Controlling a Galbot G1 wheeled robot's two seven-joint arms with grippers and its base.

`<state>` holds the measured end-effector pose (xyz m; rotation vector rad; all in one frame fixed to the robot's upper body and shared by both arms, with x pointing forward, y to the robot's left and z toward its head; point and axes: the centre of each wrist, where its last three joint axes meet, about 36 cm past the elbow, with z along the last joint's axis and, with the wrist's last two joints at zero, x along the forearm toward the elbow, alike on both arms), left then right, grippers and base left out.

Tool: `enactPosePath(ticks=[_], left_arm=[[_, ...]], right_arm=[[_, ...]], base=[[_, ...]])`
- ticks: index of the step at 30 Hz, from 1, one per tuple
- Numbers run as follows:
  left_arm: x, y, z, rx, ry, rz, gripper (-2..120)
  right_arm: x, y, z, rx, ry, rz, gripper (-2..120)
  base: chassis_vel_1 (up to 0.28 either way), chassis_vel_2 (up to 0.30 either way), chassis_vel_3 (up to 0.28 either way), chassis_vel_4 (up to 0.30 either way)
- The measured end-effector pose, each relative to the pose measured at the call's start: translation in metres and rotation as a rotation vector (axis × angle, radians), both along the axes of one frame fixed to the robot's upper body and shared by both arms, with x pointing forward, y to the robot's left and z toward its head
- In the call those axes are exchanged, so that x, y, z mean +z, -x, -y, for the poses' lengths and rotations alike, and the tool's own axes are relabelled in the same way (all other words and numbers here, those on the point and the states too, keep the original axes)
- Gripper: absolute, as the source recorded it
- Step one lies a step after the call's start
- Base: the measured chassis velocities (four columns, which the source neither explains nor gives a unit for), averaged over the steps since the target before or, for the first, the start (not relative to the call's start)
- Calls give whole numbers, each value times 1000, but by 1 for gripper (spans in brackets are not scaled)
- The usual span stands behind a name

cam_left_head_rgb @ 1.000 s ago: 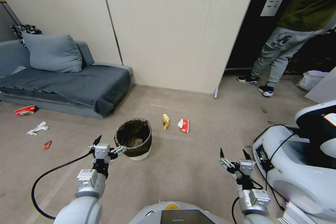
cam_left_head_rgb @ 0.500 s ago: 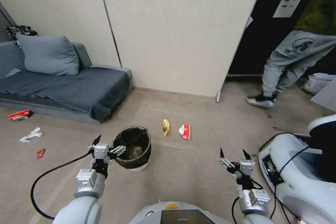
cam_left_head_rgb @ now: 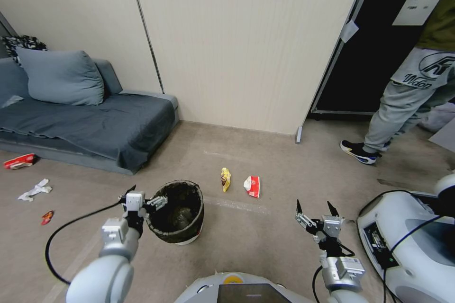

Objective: Pick up the trash bin, then pick up the garbage from the floor and place it into the trash bin.

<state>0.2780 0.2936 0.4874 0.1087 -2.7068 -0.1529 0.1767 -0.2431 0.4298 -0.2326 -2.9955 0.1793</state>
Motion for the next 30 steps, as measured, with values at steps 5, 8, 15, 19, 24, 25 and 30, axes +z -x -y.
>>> enactPosePath(ticks=[5, 8, 15, 19, 24, 25, 30], left_arm=[[-6, -19, -6, 49, 3, -42, 100], [-13, -31, -12, 59, 6, -79, 100], [-26, -43, -19, 73, 22, -135, 100], [-30, -44, -21, 86, 36, -145, 100], [-35, -46, -22, 94, 47, -157, 100], [-35, -46, -22, 94, 47, -157, 100], [-45, -48, -27, 112, 46, -182, 100]], right_arm=[[-3, 1, 0, -5, 5, -8, 100], [-4, 1, 0, -6, 11, -12, 100], [-4, 1, 0, -6, 16, -13, 100], [-4, 1, 0, -5, 19, -15, 100], [-5, 1, 0, -4, 24, -19, 100], [-5, 1, 0, -4, 24, -19, 100], [-8, 2, 0, -1, 39, -27, 100]], base=[[0, 0, 0, 0], [0, 0, 0, 0], [0, 0, 0, 0], [0, 0, 0, 0], [0, 0, 0, 0], [0, 0, 0, 0], [0, 0, 0, 0]])
